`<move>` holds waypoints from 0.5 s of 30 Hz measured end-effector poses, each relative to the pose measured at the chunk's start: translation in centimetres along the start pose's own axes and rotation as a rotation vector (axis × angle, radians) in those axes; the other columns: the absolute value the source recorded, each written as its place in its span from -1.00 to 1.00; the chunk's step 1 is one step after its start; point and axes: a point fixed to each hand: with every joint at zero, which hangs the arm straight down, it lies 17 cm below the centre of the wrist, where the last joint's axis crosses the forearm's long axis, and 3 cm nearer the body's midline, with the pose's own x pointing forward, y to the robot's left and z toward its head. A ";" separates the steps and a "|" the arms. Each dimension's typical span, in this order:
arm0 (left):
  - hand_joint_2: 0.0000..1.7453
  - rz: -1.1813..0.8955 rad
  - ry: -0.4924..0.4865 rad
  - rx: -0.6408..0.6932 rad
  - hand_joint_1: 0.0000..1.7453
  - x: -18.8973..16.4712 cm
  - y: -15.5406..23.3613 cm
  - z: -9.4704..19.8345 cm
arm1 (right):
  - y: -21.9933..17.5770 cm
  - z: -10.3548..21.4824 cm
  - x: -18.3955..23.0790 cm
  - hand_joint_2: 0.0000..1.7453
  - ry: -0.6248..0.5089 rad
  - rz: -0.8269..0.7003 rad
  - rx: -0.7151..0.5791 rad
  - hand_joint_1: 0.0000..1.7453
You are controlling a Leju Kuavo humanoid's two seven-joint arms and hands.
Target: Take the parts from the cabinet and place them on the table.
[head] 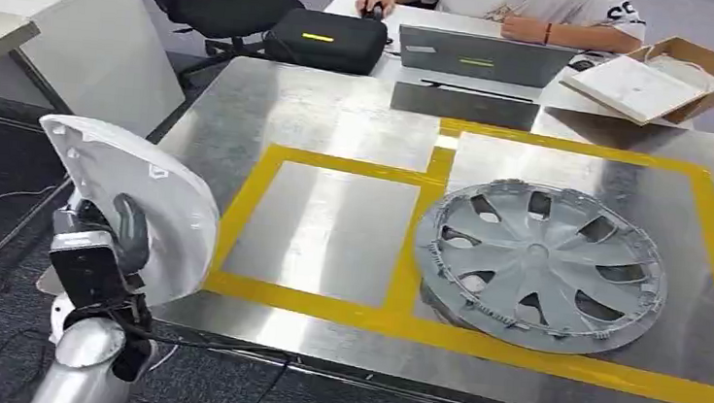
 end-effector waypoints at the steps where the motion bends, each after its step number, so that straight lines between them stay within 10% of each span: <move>1: 1.00 -0.003 0.004 0.011 1.00 -0.2 0.5 -0.1 | 0.0 0.0 0.0 1.00 0.001 -0.001 -0.001 -1.00; 15: 1.00 -0.050 0.037 0.061 1.00 -2.0 3.1 -0.3 | -0.1 0.0 0.0 1.00 0.003 -0.008 -0.003 -1.00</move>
